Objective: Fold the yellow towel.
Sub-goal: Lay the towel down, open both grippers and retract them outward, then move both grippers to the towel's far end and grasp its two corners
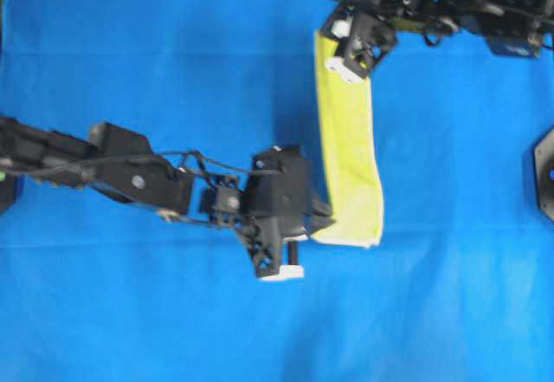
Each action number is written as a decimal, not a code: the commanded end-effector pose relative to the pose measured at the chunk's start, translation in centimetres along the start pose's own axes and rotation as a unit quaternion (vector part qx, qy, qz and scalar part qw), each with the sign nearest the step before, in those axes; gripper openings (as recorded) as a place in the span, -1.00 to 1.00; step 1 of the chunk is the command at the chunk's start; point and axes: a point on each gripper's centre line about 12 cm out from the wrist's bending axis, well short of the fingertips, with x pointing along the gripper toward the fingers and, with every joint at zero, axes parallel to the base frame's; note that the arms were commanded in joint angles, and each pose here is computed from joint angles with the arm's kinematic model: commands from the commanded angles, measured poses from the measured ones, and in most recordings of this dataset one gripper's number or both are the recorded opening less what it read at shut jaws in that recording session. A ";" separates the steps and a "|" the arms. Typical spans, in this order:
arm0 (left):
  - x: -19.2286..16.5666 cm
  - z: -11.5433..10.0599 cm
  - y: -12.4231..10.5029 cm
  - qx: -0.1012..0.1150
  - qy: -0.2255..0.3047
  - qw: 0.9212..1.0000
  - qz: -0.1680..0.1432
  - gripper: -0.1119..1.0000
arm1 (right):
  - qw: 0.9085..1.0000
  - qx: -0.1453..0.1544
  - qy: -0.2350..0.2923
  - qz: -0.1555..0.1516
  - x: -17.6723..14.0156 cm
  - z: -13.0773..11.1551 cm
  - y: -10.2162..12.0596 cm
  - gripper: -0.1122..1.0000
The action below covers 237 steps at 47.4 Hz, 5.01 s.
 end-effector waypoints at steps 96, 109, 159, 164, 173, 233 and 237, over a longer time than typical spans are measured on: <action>-19.7 1.0 8.7 0.042 -0.147 0.980 0.124 0.43 | 0.973 0.055 -0.221 0.031 -16.1 -8.1 1.4 0.28; -19.4 1.2 8.8 0.043 -0.147 0.980 0.124 0.43 | 0.973 0.054 -0.221 0.031 -16.1 -8.0 1.4 0.28; -7.1 -0.5 22.6 -0.021 -0.049 0.972 0.231 0.42 | 0.999 0.021 -0.027 -0.011 -2.1 -5.9 -1.3 0.25; -6.0 -1.4 23.5 -0.025 -0.037 0.971 0.233 0.42 | 1.000 0.021 -0.015 -0.013 -0.9 -6.1 -1.6 0.25; -4.4 -3.4 24.4 -0.032 -0.013 0.971 0.235 0.42 | 1.000 0.018 0.007 -0.011 0.8 -6.8 -1.5 0.25; -5.1 0.5 25.6 0.029 0.000 0.969 0.244 -0.71 | 0.998 0.033 0.020 -0.040 -2.1 -7.0 -4.1 -0.72; -5.2 0.9 26.5 0.030 0.002 0.968 0.250 -0.71 | 0.998 0.031 0.012 -0.048 -2.8 -6.5 -4.7 -0.72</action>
